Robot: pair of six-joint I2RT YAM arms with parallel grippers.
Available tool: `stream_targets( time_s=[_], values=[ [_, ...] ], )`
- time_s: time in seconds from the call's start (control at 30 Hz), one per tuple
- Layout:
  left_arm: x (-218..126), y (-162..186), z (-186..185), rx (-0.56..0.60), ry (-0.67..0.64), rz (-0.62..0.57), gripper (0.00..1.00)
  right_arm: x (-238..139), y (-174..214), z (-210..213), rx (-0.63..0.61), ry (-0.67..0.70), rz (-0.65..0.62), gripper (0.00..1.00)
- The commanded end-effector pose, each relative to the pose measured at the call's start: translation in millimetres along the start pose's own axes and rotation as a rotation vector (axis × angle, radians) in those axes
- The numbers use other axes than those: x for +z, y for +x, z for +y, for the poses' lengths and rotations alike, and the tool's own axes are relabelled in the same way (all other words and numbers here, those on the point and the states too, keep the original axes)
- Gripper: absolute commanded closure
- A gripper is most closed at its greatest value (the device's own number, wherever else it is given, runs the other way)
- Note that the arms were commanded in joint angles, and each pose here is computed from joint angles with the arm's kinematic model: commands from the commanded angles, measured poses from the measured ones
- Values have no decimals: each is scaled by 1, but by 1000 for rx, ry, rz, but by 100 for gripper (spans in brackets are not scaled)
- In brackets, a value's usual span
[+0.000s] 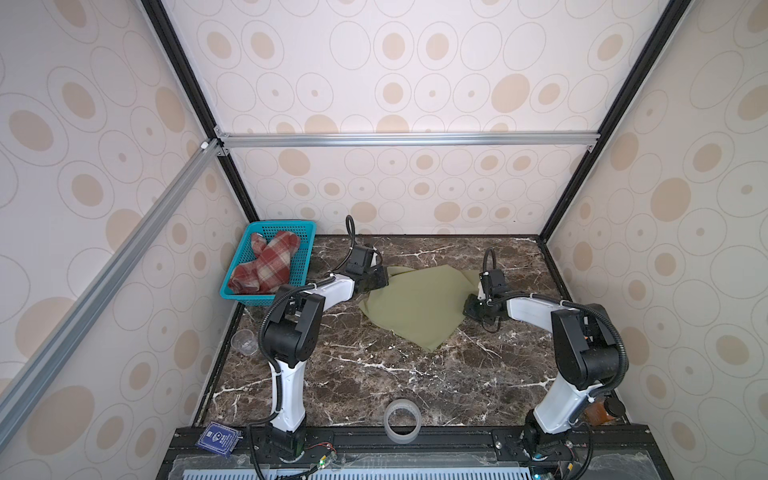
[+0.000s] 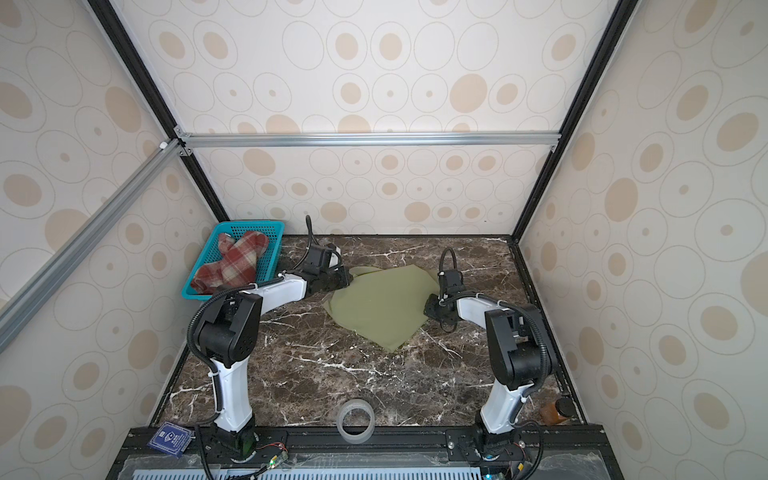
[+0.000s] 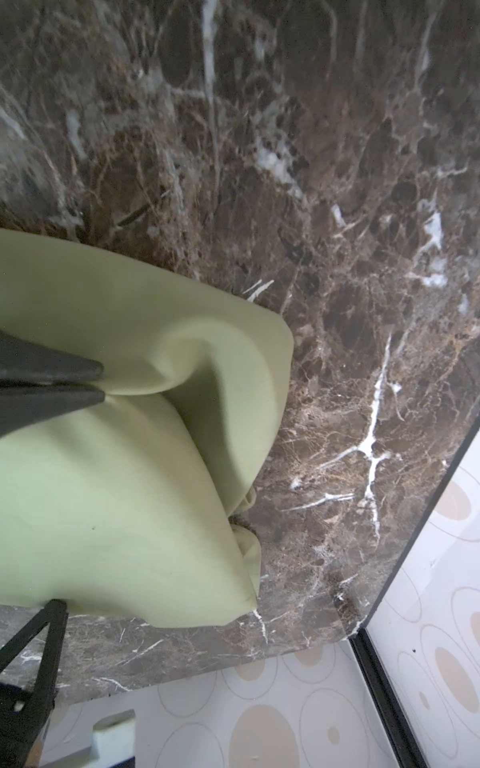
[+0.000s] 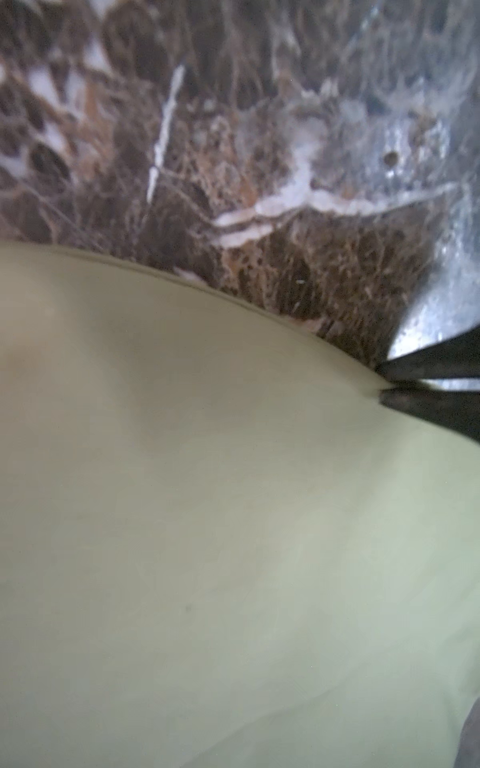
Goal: Fold and stack the skirts
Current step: 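Grasp the green skirt's near corners with the left and right grippers, then pull the skirt corners apart with both grippers to spread it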
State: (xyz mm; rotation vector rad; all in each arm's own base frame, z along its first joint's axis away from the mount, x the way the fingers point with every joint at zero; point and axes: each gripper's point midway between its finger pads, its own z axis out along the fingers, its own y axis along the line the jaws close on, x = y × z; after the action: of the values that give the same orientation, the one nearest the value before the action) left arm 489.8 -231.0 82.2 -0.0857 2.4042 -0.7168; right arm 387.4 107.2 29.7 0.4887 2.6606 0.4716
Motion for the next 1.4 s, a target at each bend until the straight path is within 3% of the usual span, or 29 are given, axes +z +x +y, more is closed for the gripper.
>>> stream_targets(
  time_s=[0.0, 0.37, 0.57, 0.6, 0.63, 0.67, 0.7, 0.77, 0.83, 1.23, 1.37],
  values=[
    [-4, -6, 4, -10, 2, -22, 100, -10, -15, 9, -18, -7, -35, 100],
    [-50, -14, 23, -99, 13, -91, 100, -59, -64, 33, -129, -2, -128, 100],
    [-64, -1, 30, -117, 3, -82, 100, -61, -86, 47, -165, -20, -145, 100],
    [-65, 1, 30, -117, 3, -81, 100, -60, -87, 49, -171, -25, -138, 90],
    [-67, 2, 31, -116, 2, -82, 91, -59, -86, 48, -169, -22, -127, 74],
    [-69, 3, 33, -119, -11, -82, 75, -58, -85, 47, -162, -19, -122, 64],
    [-72, 4, 33, -116, -15, -84, 71, -58, -84, 46, -157, -17, -120, 58],
    [-79, 7, 36, -106, -32, -79, 62, -59, -77, 44, -149, -20, -115, 52],
    [-85, 13, 41, -97, -65, -63, 58, -59, -68, 39, -138, -22, -106, 49],
    [-120, 88, 72, -122, -187, 111, 58, -62, 16, 35, -152, -33, 11, 50],
    [-125, 112, 80, -151, -203, 156, 60, -60, 53, 44, -233, -13, 76, 50]
  ],
)
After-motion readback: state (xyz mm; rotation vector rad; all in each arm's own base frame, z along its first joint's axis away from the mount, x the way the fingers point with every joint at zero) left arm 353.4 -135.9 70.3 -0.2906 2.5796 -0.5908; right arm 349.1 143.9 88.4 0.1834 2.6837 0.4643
